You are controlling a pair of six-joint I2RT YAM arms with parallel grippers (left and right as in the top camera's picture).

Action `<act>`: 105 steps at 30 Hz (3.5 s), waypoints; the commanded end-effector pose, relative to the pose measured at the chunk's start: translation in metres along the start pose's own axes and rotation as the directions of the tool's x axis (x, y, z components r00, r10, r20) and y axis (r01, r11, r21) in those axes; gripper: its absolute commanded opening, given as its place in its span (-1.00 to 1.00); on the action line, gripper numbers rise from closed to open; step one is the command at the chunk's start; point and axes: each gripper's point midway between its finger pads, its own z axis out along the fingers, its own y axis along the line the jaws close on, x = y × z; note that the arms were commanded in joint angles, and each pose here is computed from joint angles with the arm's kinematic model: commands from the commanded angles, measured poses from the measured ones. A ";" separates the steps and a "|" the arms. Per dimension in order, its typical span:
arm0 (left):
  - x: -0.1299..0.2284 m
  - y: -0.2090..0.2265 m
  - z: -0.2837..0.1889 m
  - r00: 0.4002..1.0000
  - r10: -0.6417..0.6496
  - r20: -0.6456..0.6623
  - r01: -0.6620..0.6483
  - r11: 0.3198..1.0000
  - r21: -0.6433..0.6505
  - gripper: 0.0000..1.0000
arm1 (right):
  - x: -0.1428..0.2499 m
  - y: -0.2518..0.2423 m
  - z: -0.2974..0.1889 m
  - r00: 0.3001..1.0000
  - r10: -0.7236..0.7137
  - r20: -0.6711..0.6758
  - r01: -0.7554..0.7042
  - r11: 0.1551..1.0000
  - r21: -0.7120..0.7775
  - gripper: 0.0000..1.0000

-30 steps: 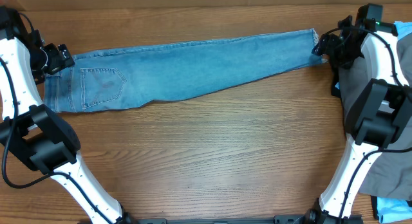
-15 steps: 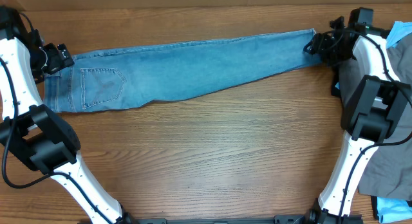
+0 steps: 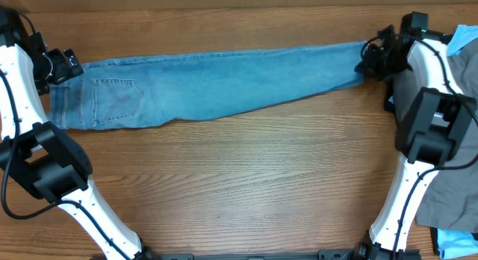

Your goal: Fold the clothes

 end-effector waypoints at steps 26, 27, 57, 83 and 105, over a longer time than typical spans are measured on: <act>-0.010 -0.013 -0.009 0.999 -0.039 0.032 0.033 0.986 0.163 1.00 | 0.042 0.116 -0.108 0.899 -0.437 0.009 0.435 0.897 0.079 -0.92; -0.010 -0.013 -0.009 0.999 -0.039 0.032 0.033 0.986 0.163 1.00 | 0.048 0.133 -0.112 0.883 -0.469 0.018 0.467 0.881 0.073 -0.92; -0.013 -0.011 -0.009 0.998 -0.038 0.047 0.030 0.987 0.155 1.00 | 0.186 0.363 0.018 0.673 -0.738 0.051 0.737 0.662 -0.135 -0.92; -0.013 -0.011 -0.009 0.998 -0.038 0.047 0.030 0.988 0.152 1.00 | 0.255 0.421 0.072 0.591 -0.802 0.086 0.796 0.564 -0.220 -0.05; 0.065 -0.221 -0.003 0.945 0.327 -0.015 -0.284 0.841 0.461 0.87 | 0.084 0.219 -0.033 0.908 -0.415 -0.053 0.415 0.910 0.005 0.63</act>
